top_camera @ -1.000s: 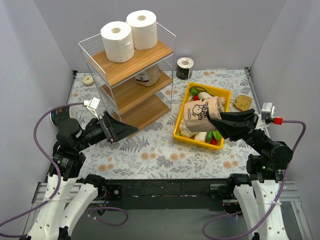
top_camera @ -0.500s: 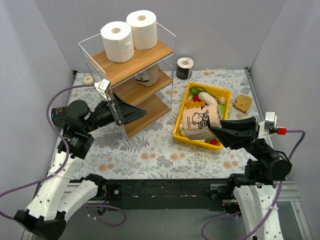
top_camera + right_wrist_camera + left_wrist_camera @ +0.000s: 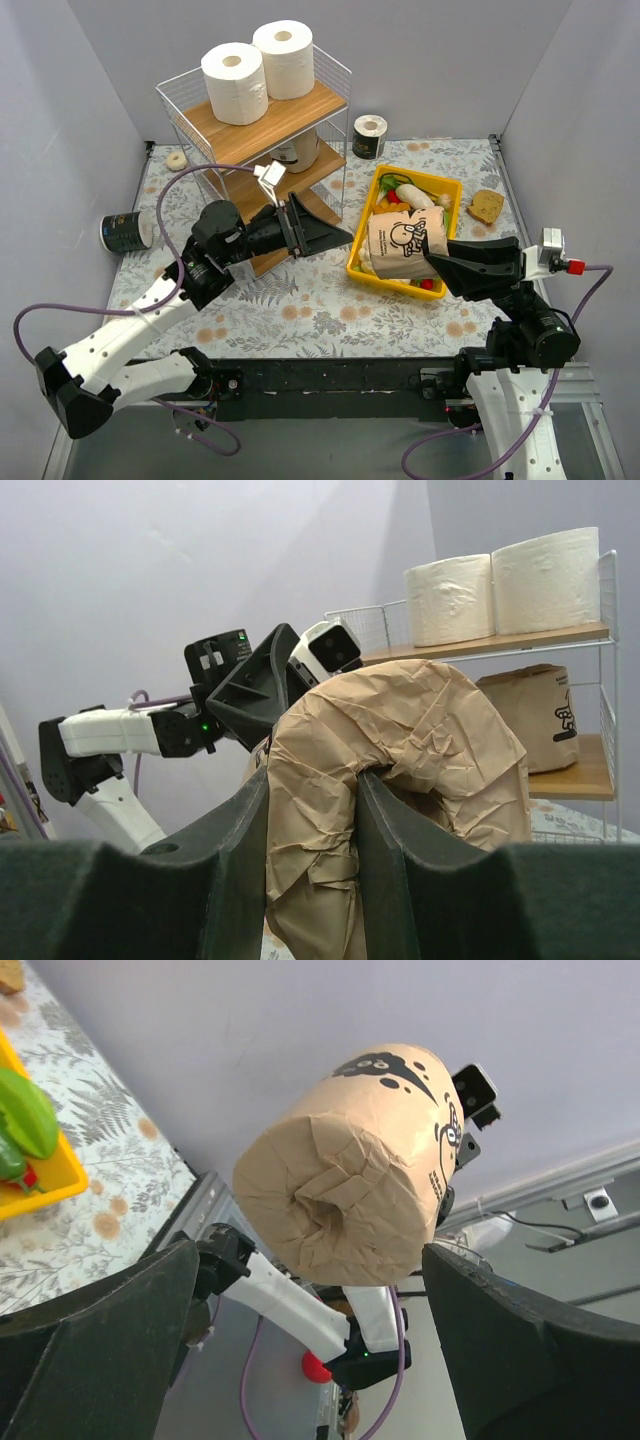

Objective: Place and organize the paper towels onto the shelf

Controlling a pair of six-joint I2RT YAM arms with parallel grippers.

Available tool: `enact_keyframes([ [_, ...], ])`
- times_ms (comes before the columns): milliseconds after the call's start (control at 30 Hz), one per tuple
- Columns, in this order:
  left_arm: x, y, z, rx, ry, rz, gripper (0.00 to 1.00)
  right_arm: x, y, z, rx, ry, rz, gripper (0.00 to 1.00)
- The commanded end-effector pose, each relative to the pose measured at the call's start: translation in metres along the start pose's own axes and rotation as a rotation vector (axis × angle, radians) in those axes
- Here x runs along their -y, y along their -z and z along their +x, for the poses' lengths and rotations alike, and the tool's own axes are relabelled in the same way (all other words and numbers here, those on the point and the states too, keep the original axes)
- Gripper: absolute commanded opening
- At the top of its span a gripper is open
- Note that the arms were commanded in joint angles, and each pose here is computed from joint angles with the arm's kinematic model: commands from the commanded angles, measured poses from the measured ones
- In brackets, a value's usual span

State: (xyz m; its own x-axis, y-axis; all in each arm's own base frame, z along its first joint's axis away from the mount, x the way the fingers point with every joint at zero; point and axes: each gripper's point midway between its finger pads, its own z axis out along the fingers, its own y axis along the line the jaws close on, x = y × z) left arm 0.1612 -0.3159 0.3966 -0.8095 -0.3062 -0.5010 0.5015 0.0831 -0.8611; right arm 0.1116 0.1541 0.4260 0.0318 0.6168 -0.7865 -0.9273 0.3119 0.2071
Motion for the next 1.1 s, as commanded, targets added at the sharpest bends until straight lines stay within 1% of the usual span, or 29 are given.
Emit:
enact_keyframes([
  [0,0.032,-0.019,0.0,0.042,-0.065,0.119,0.94,-0.019,-0.003,-0.023,0.101,0.015,-0.063,0.28],
  [133,0.048,-0.028,0.012,0.04,-0.091,0.18,0.93,-0.021,-0.005,-0.023,0.084,0.02,-0.06,0.28],
  [200,0.053,-0.03,0.01,0.07,-0.106,0.196,0.93,-0.022,-0.005,-0.024,0.087,0.017,-0.058,0.28],
  [367,0.068,-0.02,0.01,0.123,-0.131,0.282,0.9,-0.023,-0.004,-0.026,0.101,0.006,-0.054,0.28],
  [433,0.07,-0.018,0.01,0.13,-0.133,0.293,0.89,-0.022,-0.004,-0.028,0.116,-0.008,-0.052,0.28],
  [600,0.064,-0.02,0.015,0.121,-0.13,0.286,0.9,-0.022,-0.003,-0.031,0.138,-0.028,-0.051,0.28],
  [733,0.065,-0.023,0.018,0.115,-0.125,0.301,0.9,-0.018,-0.003,-0.028,0.13,-0.036,-0.044,0.28],
  [867,0.065,-0.031,0.023,0.098,-0.122,0.305,0.89,-0.014,-0.001,-0.024,0.131,-0.045,-0.033,0.28],
  [1067,0.064,-0.039,0.028,0.104,-0.11,0.31,0.88,-0.006,0.003,-0.01,0.099,-0.071,-0.018,0.28],
])
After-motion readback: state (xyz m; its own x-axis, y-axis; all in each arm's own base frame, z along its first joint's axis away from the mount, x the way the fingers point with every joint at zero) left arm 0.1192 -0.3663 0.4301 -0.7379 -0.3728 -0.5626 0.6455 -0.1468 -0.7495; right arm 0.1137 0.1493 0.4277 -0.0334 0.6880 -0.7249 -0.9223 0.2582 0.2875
